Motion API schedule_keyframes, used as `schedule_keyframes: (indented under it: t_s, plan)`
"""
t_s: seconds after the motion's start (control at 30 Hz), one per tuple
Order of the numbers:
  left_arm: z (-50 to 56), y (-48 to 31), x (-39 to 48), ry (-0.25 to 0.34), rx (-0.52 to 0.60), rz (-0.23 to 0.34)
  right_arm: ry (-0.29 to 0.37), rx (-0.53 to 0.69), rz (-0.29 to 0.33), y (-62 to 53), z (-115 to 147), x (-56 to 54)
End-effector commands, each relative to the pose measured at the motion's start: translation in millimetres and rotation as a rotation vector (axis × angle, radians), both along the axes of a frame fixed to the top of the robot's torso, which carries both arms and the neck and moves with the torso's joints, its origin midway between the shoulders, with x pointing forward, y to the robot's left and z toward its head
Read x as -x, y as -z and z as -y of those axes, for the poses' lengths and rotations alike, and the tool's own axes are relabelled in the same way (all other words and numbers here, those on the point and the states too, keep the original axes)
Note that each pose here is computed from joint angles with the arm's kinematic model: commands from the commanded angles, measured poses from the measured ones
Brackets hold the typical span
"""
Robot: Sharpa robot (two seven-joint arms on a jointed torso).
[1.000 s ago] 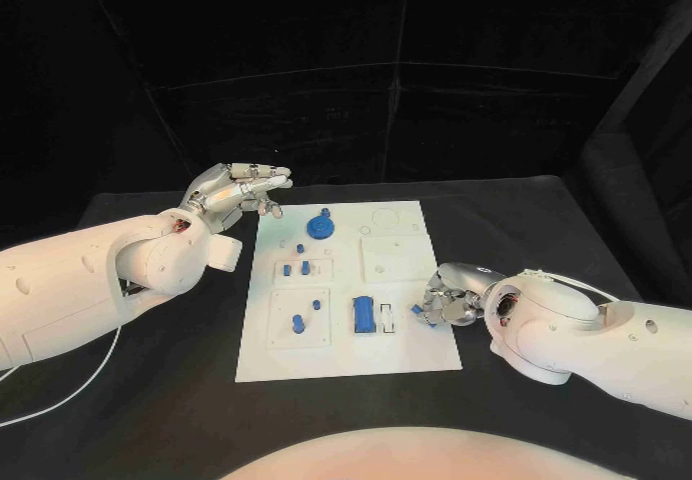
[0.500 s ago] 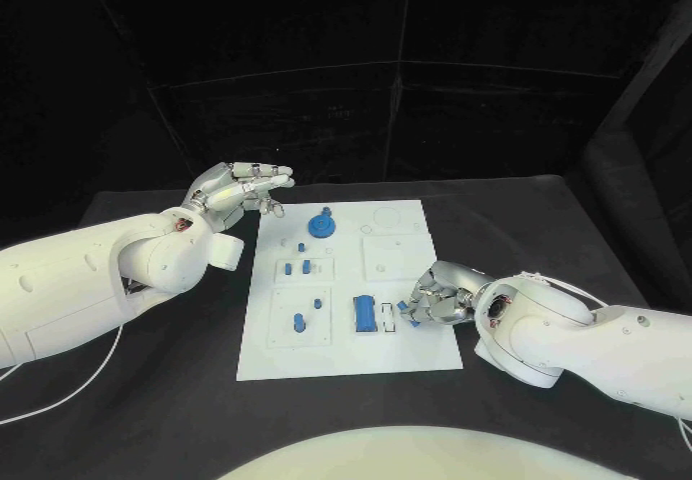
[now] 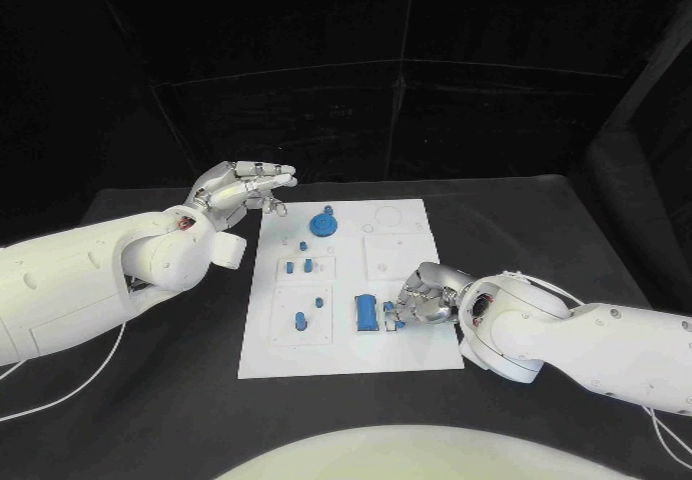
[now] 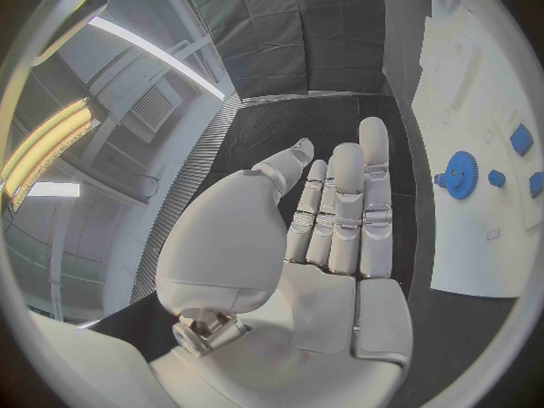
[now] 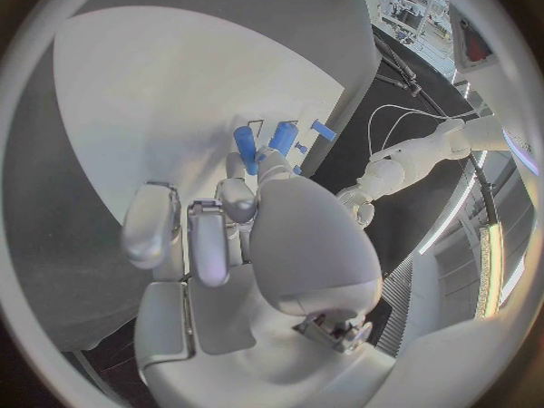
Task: Assemble the parts on the task board
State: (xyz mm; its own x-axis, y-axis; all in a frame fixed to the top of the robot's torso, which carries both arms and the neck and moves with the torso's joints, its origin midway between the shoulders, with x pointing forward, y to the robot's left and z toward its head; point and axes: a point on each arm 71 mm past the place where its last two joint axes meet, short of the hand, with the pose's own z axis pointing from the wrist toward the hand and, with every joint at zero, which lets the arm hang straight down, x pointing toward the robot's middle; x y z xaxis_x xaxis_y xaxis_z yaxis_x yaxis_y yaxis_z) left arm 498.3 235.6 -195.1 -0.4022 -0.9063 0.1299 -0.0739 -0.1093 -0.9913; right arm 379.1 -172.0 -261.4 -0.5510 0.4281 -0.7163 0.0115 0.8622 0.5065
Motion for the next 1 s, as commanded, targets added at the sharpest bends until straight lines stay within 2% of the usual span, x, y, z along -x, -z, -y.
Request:
schedule_keyframes:
  t_s: [0.03, 0.57, 1.0]
  plan:
    - [1.5, -1.1, 0.5, 0.014, 0.009, 0.002, 0.016, 0.004, -0.017, 1.6, -0.3, -1.3]
    - [1.3, -1.0, 0.8, 0.016, 0.009, -0.001, -0.006, 0.041, -0.017, 3.3, -5.4, -2.5]
    - [1.0, -0.8, 1.2, 0.018, 0.007, -0.006, -0.001, 0.049, 0.015, 1.7, -4.3, -3.9]
